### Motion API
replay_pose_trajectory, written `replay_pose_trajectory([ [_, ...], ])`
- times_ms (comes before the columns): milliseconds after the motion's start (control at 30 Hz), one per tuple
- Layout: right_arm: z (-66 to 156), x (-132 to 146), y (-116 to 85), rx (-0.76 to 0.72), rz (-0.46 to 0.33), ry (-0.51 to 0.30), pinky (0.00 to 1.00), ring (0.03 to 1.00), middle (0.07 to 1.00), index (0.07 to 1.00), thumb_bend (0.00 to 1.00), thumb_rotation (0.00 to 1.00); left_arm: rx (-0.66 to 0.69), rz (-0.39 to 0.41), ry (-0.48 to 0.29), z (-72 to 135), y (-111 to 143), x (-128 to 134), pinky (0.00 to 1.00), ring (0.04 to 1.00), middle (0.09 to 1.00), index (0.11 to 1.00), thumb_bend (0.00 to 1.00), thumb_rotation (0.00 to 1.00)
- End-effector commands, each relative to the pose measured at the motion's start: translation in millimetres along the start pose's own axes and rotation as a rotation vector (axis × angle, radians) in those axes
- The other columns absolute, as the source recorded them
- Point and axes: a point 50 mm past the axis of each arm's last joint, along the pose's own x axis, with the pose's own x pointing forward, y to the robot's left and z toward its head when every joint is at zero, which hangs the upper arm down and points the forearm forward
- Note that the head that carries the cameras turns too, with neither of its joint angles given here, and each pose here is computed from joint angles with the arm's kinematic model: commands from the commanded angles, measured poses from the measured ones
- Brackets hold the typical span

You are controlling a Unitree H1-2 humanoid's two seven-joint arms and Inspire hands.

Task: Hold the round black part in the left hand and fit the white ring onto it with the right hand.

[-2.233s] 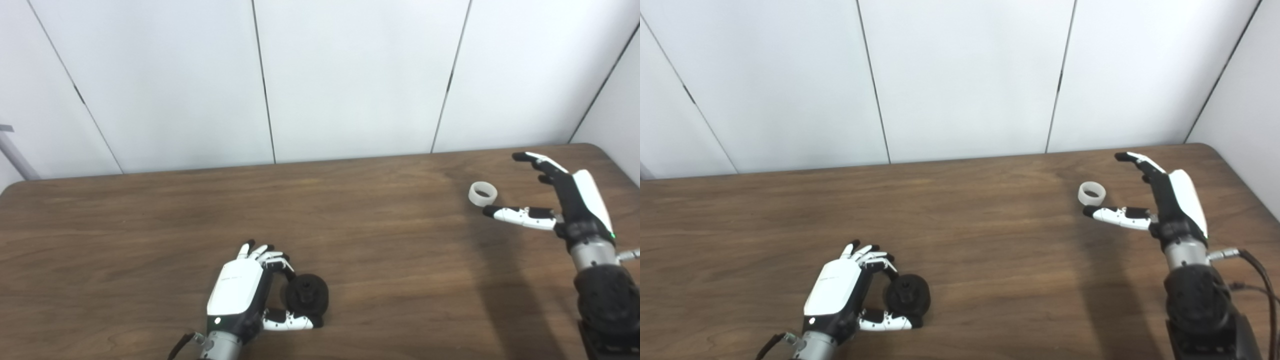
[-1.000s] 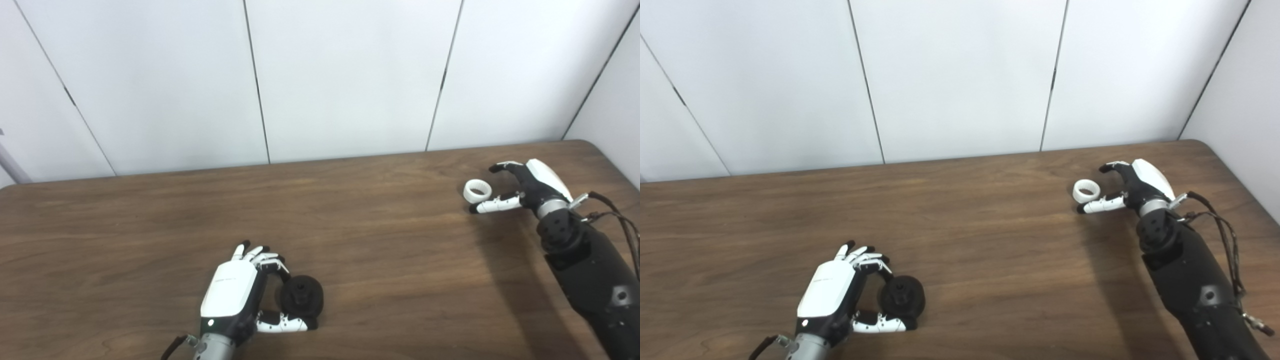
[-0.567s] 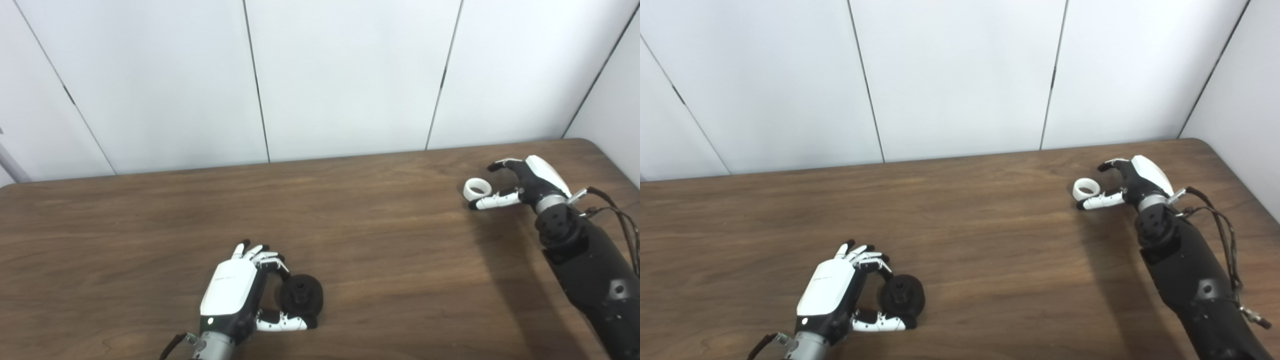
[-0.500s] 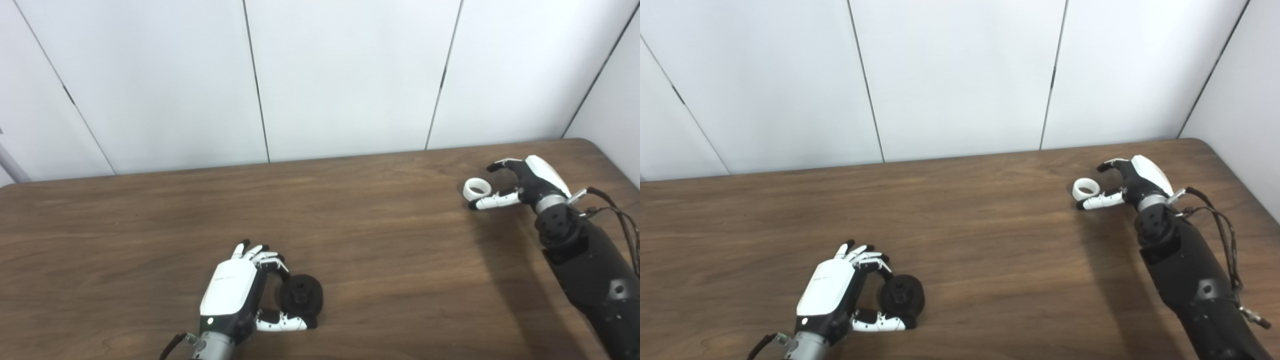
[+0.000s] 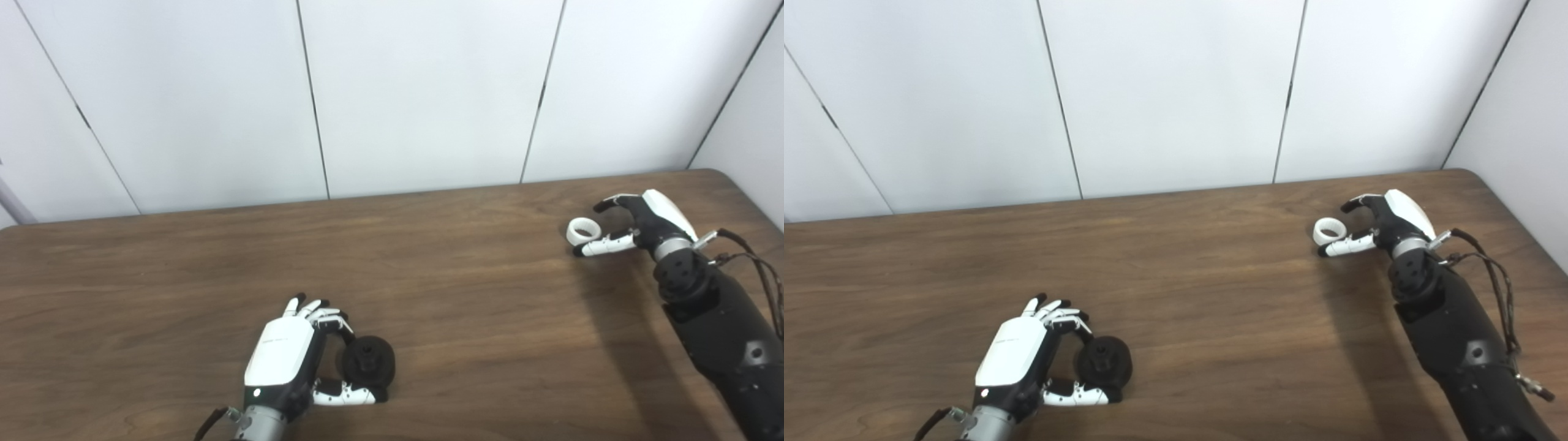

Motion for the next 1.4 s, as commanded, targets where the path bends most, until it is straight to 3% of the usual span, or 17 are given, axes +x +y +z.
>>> replay_pose_trajectory([
  [0,21,5,-26,0.003,-0.082,-0.080,0.89,0.982,0.888,0.717,0.86,0.23,0.020,0.013,-0.008,-1,7,2,1.00,0.890,0.766,0.485,0.52,0.05],
  [833,26,7,-16,-0.037,-0.095,-0.079,0.88,0.934,0.830,0.670,0.87,0.24,0.016,0.014,-0.012,0,7,3,1.00,0.886,0.764,0.484,0.52,0.05],
  [1367,25,3,-16,-0.027,-0.080,-0.064,0.94,0.953,0.878,0.672,0.84,0.22,0.015,0.017,-0.011,1,7,2,1.00,0.887,0.763,0.484,0.52,0.05],
])
